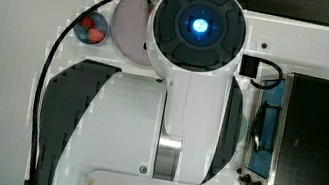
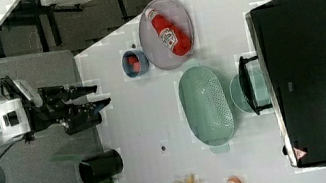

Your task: Drag strainer right to left.

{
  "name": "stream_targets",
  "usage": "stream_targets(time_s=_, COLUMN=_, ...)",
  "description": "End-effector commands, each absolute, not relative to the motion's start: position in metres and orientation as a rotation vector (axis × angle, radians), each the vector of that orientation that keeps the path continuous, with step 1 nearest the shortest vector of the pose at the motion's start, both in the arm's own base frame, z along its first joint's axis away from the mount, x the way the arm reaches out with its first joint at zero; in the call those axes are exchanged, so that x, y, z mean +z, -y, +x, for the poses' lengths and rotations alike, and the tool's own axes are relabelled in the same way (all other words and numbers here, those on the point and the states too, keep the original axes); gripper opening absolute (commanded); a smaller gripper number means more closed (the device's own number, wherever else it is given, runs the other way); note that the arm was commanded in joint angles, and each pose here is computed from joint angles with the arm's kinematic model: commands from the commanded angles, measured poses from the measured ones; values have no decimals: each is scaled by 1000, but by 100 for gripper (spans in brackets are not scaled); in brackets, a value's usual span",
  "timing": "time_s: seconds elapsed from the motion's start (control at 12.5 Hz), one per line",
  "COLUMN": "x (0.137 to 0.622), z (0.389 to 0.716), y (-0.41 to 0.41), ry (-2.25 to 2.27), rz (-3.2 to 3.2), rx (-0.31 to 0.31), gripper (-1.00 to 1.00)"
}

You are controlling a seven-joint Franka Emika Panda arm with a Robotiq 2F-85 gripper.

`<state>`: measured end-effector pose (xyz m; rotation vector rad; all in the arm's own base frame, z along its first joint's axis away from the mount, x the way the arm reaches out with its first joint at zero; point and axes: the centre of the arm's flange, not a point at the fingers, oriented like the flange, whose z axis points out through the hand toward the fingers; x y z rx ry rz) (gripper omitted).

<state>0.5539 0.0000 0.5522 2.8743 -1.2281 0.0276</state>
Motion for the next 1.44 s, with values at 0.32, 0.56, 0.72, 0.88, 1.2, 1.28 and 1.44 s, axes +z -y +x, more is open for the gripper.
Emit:
stream_targets(time_s=0.32, x=628, z=388, y=29, ry=1419, rz=2780, rx=6, gripper=100)
stream_targets(time_s=0.56, x=599, z=403, y=23, ry=1394, rz=2775, rx=-26, gripper=100)
stream_targets(time_s=0.72, x=561, z=420, y=16, ry=1408, rz=2749, rx=-52, gripper=100)
stream_targets(time_s=0.88, x=511, z=437, y=11, ry=1511, rz=2666, rx=-96, gripper=100)
stream_targets(time_s=1.2, x=401, z=465, y=8, ry=1783, rz=2431, rx=-168, gripper=100)
stream_targets(time_s=1.28, x=376, z=472, y=8, ry=1812, rz=2406, rx=-170, gripper=100)
stream_targets(time_s=1.44, x=333, z=485, y=8, ry=1851, rz=2389, rx=-156, gripper=100)
